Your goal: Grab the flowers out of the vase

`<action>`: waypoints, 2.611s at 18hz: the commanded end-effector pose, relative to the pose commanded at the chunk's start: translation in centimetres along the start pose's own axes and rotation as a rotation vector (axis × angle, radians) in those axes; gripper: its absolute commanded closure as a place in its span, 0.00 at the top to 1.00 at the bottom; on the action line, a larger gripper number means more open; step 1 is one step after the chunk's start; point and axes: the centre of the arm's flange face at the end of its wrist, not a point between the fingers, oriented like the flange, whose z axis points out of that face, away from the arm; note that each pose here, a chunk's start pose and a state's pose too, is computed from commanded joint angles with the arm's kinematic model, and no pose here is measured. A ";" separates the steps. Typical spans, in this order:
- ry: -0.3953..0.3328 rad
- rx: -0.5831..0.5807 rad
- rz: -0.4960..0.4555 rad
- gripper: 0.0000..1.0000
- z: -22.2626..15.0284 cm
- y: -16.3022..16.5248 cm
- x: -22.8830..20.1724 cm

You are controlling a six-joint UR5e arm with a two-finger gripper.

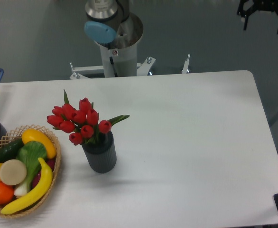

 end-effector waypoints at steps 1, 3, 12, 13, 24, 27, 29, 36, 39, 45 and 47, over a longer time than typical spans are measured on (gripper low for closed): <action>0.004 0.002 0.002 1.00 0.2 -0.1 0.4; 0.018 0.010 0.016 1.00 0.7 -1.1 1.1; 0.132 0.412 -0.134 1.00 7.4 -4.6 6.6; 0.159 0.461 -0.194 1.00 7.6 -5.6 7.0; 0.299 0.781 -0.138 1.00 10.1 -14.8 10.0; 0.353 0.789 0.006 1.00 13.3 -19.4 12.9; 0.368 0.753 0.062 1.00 15.0 -21.1 14.0; 0.442 0.699 0.195 1.00 18.6 -25.2 17.8; 0.471 0.655 0.240 1.00 19.6 -26.3 20.2; 0.492 0.656 0.332 1.00 20.0 -27.9 22.8; 0.508 0.667 0.350 1.00 20.6 -28.4 23.5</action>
